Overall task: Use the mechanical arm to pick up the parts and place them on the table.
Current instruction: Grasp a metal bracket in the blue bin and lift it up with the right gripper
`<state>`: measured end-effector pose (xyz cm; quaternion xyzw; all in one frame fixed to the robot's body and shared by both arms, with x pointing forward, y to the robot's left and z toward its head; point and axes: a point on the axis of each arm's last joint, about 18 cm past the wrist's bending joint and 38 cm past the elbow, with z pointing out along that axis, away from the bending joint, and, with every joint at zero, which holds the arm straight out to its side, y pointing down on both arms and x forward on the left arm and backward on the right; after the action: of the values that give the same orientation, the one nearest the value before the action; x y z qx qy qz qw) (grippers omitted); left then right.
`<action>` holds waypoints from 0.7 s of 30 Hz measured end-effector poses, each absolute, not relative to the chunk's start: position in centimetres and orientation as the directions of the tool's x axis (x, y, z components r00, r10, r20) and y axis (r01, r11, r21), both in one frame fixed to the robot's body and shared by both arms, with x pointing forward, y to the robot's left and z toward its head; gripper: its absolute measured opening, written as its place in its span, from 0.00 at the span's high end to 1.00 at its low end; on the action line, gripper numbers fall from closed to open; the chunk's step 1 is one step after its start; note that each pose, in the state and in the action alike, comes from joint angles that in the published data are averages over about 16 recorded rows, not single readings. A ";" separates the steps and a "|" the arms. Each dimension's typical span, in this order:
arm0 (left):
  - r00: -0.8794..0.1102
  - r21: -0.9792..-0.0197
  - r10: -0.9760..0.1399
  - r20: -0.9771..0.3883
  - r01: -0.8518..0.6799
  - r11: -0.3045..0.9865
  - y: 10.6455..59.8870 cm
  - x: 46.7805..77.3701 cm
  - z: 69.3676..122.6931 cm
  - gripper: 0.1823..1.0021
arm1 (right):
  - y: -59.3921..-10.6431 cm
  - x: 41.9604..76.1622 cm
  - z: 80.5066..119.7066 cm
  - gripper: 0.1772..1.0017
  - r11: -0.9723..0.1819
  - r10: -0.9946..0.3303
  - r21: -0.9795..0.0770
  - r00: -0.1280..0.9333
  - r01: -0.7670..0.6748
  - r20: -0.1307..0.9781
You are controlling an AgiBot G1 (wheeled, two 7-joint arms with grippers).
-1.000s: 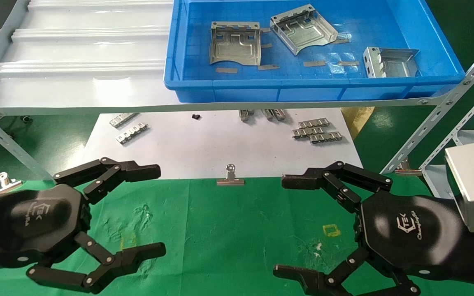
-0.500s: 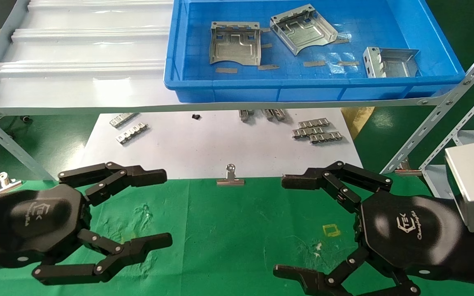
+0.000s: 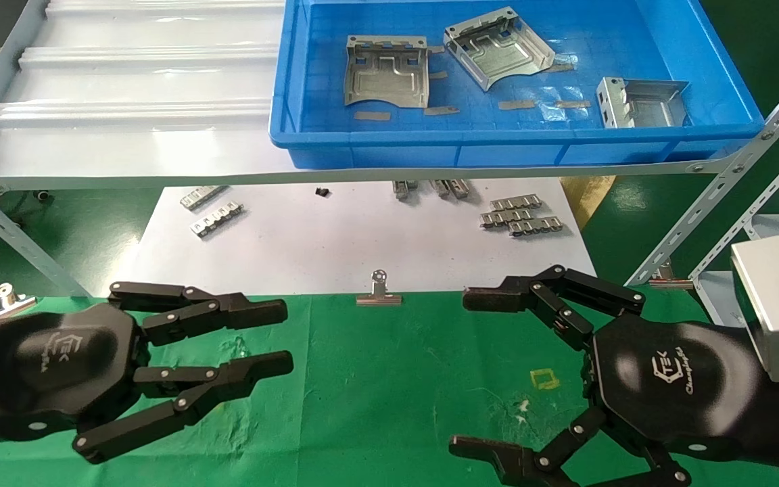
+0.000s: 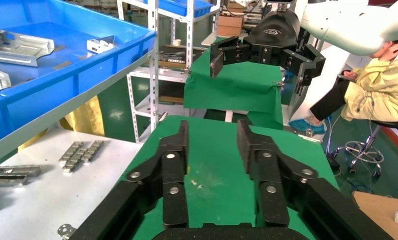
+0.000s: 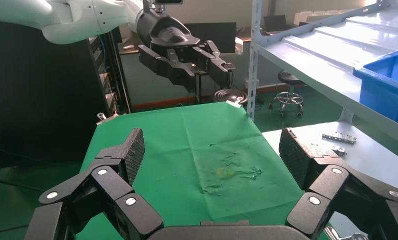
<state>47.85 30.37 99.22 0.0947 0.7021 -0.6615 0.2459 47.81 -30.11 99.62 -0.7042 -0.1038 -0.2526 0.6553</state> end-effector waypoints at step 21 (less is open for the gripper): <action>-0.861 -0.882 -0.192 -0.471 0.458 0.107 30.4 47.9 99.2 0.96 | -25.8 64.4 113.8 0.00 -0.109 -0.592 -0.862 0.664 0.494 0.456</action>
<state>47.85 30.37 99.22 0.0947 0.7021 -0.6615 0.2459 64.43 -25.82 113.83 -0.6231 0.0393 -0.4078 0.6663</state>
